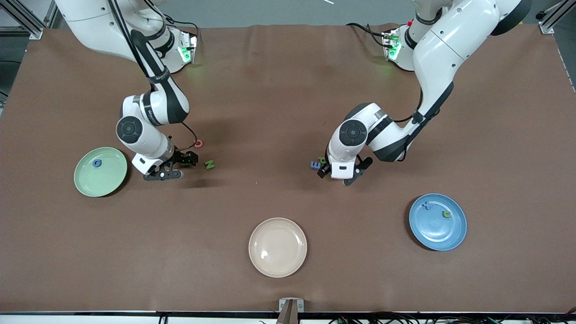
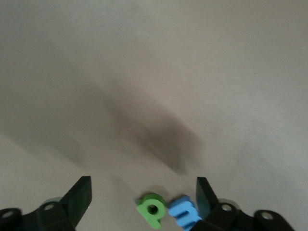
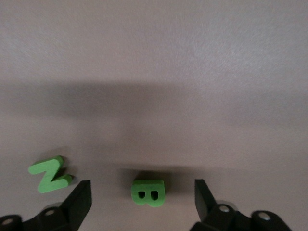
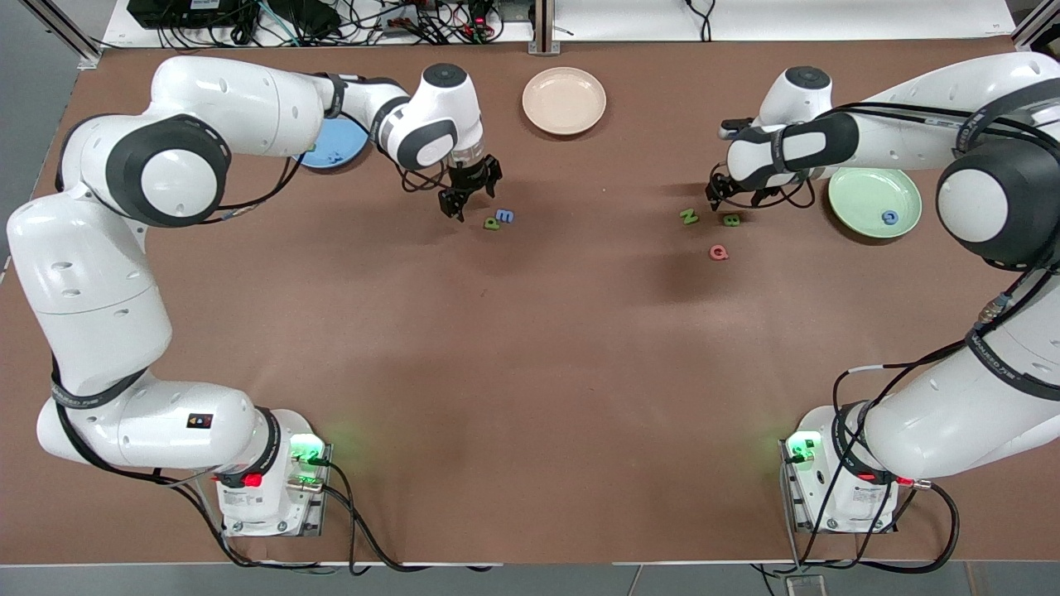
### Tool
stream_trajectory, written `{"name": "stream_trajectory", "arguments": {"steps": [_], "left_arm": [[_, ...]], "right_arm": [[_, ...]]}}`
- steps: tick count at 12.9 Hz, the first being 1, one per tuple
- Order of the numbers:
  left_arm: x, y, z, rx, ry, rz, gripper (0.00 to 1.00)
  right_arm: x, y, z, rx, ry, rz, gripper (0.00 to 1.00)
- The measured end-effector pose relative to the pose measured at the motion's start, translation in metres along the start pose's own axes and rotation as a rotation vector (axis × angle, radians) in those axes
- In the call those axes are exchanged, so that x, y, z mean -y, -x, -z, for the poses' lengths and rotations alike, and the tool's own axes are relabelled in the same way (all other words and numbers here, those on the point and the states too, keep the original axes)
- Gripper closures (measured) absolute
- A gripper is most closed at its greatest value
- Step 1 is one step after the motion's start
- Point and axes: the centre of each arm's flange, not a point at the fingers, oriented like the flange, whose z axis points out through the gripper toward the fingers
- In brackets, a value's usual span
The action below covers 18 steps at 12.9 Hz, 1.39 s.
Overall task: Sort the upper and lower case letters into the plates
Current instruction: 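Grasp the green B with the right gripper while the left gripper reaches the P, then place the B on the green plate while the left gripper grasps the P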
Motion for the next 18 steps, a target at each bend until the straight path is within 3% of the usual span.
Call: {"name": "stream_trajectory", "arguments": {"steps": [1, 2, 3, 8, 10, 11, 12, 13, 17, 18], "left_arm": [[0.003, 0.002, -0.004, -0.006, -0.007, 0.052, 0.16], [0.005, 0.005, -0.007, -0.011, -0.011, 0.104, 0.18], [0.005, 0.01, -0.008, -0.016, -0.012, 0.148, 0.18], [0.005, 0.026, -0.011, -0.038, -0.007, 0.277, 0.25], [0.003, 0.029, -0.01, -0.034, 0.006, 0.308, 0.3], [0.002, 0.03, -0.009, -0.03, 0.016, 0.324, 0.3], [0.001, 0.032, -0.009, -0.028, 0.021, 0.332, 0.32], [0.001, 0.033, -0.009, -0.027, 0.023, 0.331, 0.33], [0.001, 0.04, -0.01, -0.028, 0.021, 0.33, 0.38], [0.002, 0.04, -0.01, -0.027, 0.021, 0.331, 0.43]], "right_arm": [[0.0, 0.001, -0.003, 0.006, 0.001, -0.001, 0.18], [-0.001, 0.002, -0.005, 0.01, 0.002, -0.002, 0.19], [-0.002, 0.003, -0.007, 0.014, 0.003, -0.003, 0.26], [-0.005, 0.014, -0.019, 0.013, 0.007, -0.008, 0.34], [-0.007, 0.013, -0.017, 0.007, 0.007, -0.011, 0.52], [-0.007, 0.013, -0.017, 0.007, 0.007, -0.011, 0.52], [-0.008, 0.013, -0.016, 0.006, 0.007, -0.014, 0.62], [-0.008, 0.013, -0.015, 0.007, 0.007, -0.014, 0.65], [-0.007, 0.013, -0.012, 0.024, 0.007, -0.013, 0.65], [-0.009, 0.011, -0.002, 0.033, 0.006, -0.014, 0.65]]}}
